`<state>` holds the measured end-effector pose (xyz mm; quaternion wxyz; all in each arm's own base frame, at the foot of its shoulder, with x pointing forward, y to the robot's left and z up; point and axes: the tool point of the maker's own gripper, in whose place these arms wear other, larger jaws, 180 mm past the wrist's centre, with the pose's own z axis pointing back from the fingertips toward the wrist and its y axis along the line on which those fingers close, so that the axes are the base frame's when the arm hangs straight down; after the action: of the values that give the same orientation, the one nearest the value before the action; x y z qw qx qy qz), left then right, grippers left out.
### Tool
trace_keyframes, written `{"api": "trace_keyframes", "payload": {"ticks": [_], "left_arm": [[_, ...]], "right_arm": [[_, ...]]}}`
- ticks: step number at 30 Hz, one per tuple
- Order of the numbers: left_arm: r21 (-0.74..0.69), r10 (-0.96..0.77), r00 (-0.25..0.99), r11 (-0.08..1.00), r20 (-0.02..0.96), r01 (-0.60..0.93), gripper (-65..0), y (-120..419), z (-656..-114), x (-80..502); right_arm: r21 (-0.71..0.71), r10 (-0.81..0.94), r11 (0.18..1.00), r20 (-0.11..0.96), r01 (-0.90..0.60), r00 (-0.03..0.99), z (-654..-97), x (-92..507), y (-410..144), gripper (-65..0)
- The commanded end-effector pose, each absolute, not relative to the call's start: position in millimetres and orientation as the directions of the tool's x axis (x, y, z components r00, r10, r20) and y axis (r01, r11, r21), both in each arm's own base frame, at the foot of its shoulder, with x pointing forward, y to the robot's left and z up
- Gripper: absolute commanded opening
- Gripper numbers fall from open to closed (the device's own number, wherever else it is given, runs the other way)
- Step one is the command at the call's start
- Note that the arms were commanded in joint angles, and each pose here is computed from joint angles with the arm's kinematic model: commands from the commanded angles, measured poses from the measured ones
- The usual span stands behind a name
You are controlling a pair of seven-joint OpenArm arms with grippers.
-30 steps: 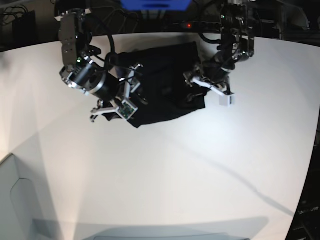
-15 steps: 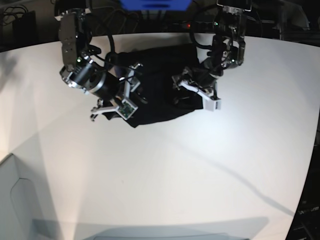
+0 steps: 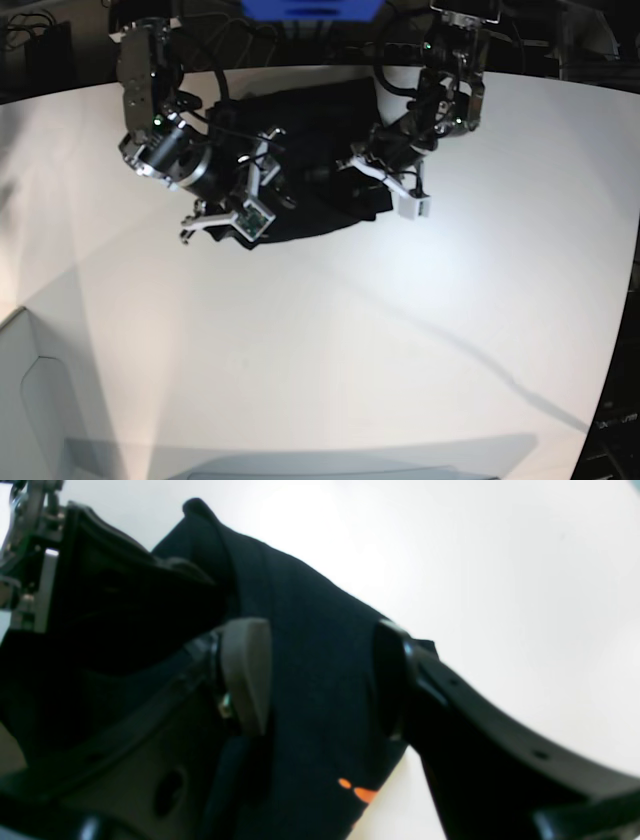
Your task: Fold the T-shirt properly
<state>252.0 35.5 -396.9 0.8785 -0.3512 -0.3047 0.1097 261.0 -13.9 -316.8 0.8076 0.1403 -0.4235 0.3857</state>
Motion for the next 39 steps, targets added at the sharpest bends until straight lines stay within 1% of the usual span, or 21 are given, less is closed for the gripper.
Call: {"api": "trace_keyframes", "payload": {"ticks": [1, 8, 13, 23, 27, 31, 35, 39], "left_arm": [[-0.700, 0.421, 0.767, 0.712, 0.485, 0.051, -64.9, 32, -382, 260], [-0.691, 0.414, 0.690, 0.702, 0.593, 0.172, -65.0, 27, -324, 260], [-0.651, 0.366, 0.690, 0.733, 0.624, 0.200, -65.0, 39, -317, 242], [-0.591, 0.397, 0.693, 0.805, 0.601, 0.051, -65.0, 99, -341, 218], [-0.581, 0.398, 0.694, 0.813, 0.600, 0.036, -65.0, 105, -345, 218], [-0.586, 0.415, 0.732, 0.810, 0.540, -0.027, -65.0, 111, -374, 212], [-0.588, 0.431, 0.751, 0.806, 0.500, -0.072, -65.0, 115, -394, 213], [-0.593, 0.442, 0.745, 0.802, 0.500, -0.077, -65.0, 117, -398, 224]], "right_arm": [[-0.116, 0.494, 0.651, 0.815, -0.750, 0.303, -306, 264, -10, -31.7], [-0.117, 0.488, 0.665, 0.816, -0.738, 0.310, -306, 267, -15, -31.7], [-0.132, 0.486, 0.678, 0.818, -0.723, 0.307, -302, 274, -21, -31.7], [-0.128, 0.482, 0.677, 0.822, -0.725, 0.305, -301, 274, -19, -31.9], [-0.126, 0.481, 0.675, 0.823, -0.727, 0.304, -301, 274, -18, -31.9], [-0.125, 0.480, 0.675, 0.823, -0.727, 0.304, -301, 274, -17, -31.9], [-0.123, 0.480, 0.675, 0.822, -0.727, 0.306, -301, 273, -17, -31.9], [-0.118, 0.480, 0.675, 0.820, -0.728, 0.312, -304, 271, -17, -31.9]]}}
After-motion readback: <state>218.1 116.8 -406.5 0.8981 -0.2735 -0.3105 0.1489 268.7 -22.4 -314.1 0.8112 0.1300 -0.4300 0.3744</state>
